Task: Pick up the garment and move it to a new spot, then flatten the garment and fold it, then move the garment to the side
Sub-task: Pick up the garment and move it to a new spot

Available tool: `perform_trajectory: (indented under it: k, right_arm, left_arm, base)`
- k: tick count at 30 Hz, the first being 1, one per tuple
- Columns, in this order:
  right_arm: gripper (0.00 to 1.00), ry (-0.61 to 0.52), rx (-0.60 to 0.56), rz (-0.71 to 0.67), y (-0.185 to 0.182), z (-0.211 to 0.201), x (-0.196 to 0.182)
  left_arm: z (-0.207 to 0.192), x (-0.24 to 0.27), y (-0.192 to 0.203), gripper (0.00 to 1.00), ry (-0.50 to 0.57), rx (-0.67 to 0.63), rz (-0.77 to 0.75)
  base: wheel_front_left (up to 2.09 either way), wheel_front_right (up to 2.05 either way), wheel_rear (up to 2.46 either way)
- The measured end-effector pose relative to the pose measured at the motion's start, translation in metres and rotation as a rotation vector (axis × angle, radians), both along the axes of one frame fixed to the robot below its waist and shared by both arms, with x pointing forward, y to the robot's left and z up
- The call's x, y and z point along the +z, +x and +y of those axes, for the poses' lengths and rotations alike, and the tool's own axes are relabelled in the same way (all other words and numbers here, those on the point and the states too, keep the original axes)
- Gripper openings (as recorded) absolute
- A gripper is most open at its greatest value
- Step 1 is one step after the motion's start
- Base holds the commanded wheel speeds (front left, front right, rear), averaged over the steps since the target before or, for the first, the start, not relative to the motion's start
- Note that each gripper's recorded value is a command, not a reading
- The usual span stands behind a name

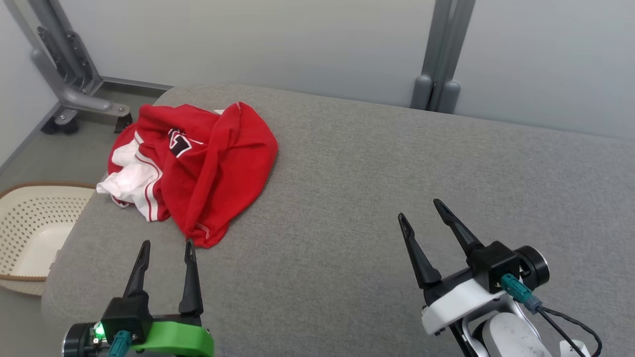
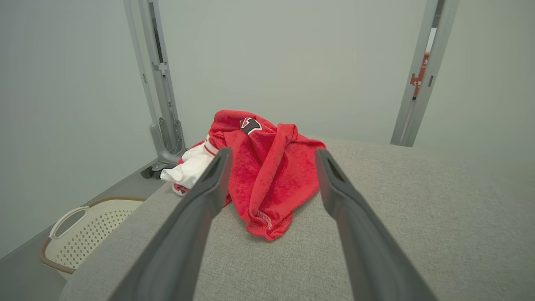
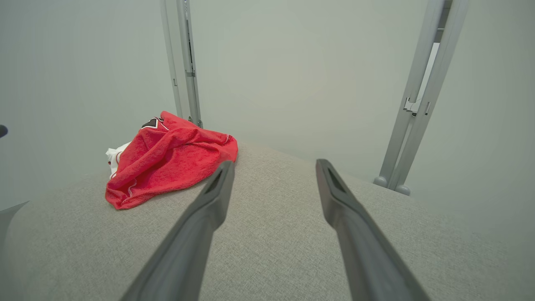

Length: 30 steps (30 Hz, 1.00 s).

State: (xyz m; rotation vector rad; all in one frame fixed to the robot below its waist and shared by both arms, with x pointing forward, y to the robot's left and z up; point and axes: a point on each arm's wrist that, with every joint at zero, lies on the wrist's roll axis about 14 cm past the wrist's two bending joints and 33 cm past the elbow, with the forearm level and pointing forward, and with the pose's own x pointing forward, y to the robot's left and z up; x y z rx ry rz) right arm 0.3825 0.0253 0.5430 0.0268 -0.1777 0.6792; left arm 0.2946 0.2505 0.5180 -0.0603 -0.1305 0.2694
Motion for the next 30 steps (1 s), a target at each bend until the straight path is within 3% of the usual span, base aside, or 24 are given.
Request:
perform_trajectory:
  k: [15,24,30]
  right_arm:
    - [1.0,0.01,0.137,0.005,-0.009,0.048,0.0]
    - [1.0,0.004,0.114,-0.003,0.0,0.042,-0.002]
    - [1.0,0.001,0.052,-0.026,0.028,0.028,-0.002]
  left_arm:
    - [0.041,-0.011,-0.037,1.0,0.003,0.146,0.034]
    - [0.037,-0.012,-0.026,1.0,0.007,0.128,0.046]
    - [0.045,-0.002,0.007,1.0,0.071,0.087,0.049]
  base:
    - [0.0,0.0,0.0]
    - [0.0,0.0,0.0]
    - [0.0,0.0,0.0]
